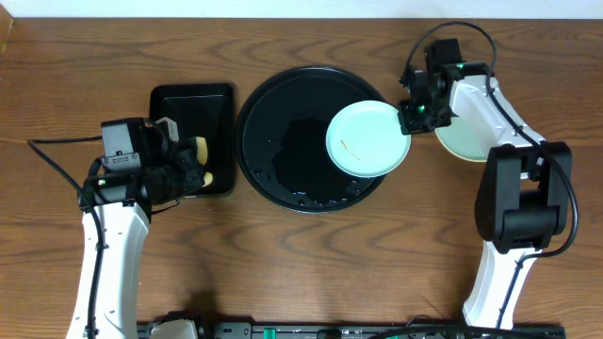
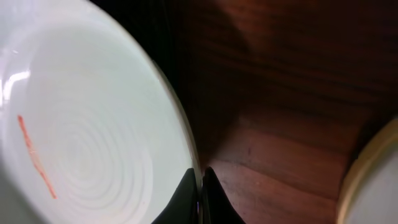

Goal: Clean dirty plates on tray and stack at the side
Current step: 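Hold the mint plate tilted over the round tray with the right gripper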

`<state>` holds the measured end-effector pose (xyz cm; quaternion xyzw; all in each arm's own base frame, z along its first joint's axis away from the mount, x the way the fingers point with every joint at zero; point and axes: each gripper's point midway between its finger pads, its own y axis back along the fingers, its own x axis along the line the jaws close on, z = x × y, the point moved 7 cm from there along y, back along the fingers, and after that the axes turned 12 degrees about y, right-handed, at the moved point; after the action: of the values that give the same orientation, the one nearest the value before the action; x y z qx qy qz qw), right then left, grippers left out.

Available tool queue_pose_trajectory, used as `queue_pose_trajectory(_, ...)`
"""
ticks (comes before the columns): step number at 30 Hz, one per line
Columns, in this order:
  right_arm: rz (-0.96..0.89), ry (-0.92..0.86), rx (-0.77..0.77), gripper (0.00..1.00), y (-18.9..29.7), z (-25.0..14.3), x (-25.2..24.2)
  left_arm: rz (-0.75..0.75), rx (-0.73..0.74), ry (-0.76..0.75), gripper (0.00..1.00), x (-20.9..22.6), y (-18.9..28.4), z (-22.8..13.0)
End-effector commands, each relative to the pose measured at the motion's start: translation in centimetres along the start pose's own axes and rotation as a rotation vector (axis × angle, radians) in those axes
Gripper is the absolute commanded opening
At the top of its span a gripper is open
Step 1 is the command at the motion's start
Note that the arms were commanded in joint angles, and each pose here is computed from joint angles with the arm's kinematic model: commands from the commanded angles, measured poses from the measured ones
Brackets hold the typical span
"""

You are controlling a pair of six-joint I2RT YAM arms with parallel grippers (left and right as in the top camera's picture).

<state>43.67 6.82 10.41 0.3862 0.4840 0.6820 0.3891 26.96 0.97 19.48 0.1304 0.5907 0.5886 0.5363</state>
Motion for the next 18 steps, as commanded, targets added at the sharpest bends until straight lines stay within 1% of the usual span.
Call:
queue_pose_trajectory(1, -0.013, -0.024, -0.073, 0.01, 2.7, 2.4, 0.5, 0.006, -0.006, -0.002, 0.14, 0.1, 0.1, 0.2)
queue_pose_trajectory(3, -0.014, -0.039, -0.092, 0.01, 4.5, 3.2, 1.1, 0.004, -0.009, -0.004, 0.13, 0.1, 0.1, 0.2)
queue_pose_trajectory(4, -0.015, -0.046, -0.103, 0.01, 5.4, 3.5, 1.5, 0.003, -0.011, -0.005, 0.08, 0.0, 0.1, 0.3)
queue_pose_trajectory(7, -0.04, -0.063, -0.126, 0.01, 7.6, 3.8, 2.9, -0.001, -0.021, -0.009, 0.08, 0.0, 0.1, 0.4)
queue_pose_trajectory(10, -0.207, -0.122, -0.114, 0.01, 9.0, 3.4, 3.4, -0.007, -0.033, -0.016, 0.08, -0.1, 0.1, 0.7)
queue_pose_trajectory(12, -0.376, -0.156, -0.092, 0.01, 9.4, 3.0, 3.6, -0.009, -0.037, -0.027, 0.08, -0.2, 0.1, 0.7)
queue_pose_trajectory(15, -0.544, -0.136, -0.075, 0.01, 9.6, 2.8, 5.2, -0.009, -0.037, -0.027, 0.08, -0.2, 0.1, 0.7)
queue_pose_trajectory(18, -0.7, -0.103, -0.1, 0.01, 9.9, 3.0, 7.7, -0.009, -0.037, -0.027, 0.08, -0.2, 0.1, 0.7)
